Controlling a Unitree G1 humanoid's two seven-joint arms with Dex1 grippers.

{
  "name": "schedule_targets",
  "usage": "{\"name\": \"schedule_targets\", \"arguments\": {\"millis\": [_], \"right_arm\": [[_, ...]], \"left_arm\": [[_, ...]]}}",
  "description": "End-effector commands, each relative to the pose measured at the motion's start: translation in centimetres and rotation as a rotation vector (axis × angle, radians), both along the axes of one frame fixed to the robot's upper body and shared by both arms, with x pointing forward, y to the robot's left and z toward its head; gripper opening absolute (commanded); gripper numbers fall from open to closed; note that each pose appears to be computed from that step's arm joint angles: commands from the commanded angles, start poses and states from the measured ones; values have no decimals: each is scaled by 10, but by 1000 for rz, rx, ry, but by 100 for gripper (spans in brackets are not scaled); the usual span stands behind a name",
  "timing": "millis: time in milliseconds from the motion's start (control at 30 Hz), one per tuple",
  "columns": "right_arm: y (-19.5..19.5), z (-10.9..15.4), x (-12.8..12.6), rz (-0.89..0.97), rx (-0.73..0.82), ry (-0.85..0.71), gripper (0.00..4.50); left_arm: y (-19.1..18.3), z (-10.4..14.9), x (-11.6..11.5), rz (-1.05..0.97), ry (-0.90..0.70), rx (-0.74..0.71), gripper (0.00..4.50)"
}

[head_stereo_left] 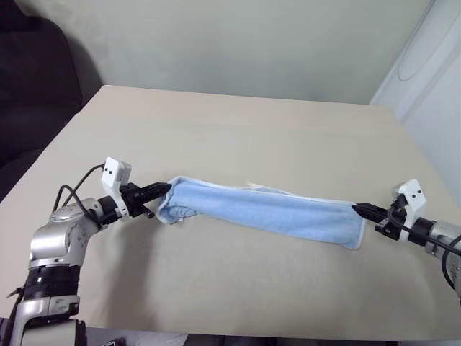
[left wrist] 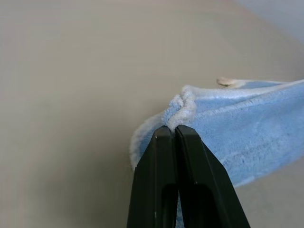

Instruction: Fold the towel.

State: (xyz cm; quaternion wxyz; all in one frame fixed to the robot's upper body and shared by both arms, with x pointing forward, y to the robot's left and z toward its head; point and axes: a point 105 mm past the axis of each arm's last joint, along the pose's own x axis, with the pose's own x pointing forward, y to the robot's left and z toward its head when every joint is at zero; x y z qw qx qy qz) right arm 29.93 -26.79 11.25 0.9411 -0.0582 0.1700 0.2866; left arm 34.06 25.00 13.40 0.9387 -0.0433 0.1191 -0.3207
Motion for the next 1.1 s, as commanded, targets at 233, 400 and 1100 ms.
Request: {"name": "schedule_targets", "arguments": {"millis": [233, 400, 1100], "right_arm": [[-8, 7, 24, -53, -59, -63, 4], [-5, 4, 29, -43, -75, -58, 4], [0, -10, 38, -53, -95, -58, 212]], "left_arm": [[4, 7, 14, 42, -39, 25, 0], [2, -1, 14, 37, -20, 55, 0], [6, 0, 17, 63, -22, 28, 245]]}}
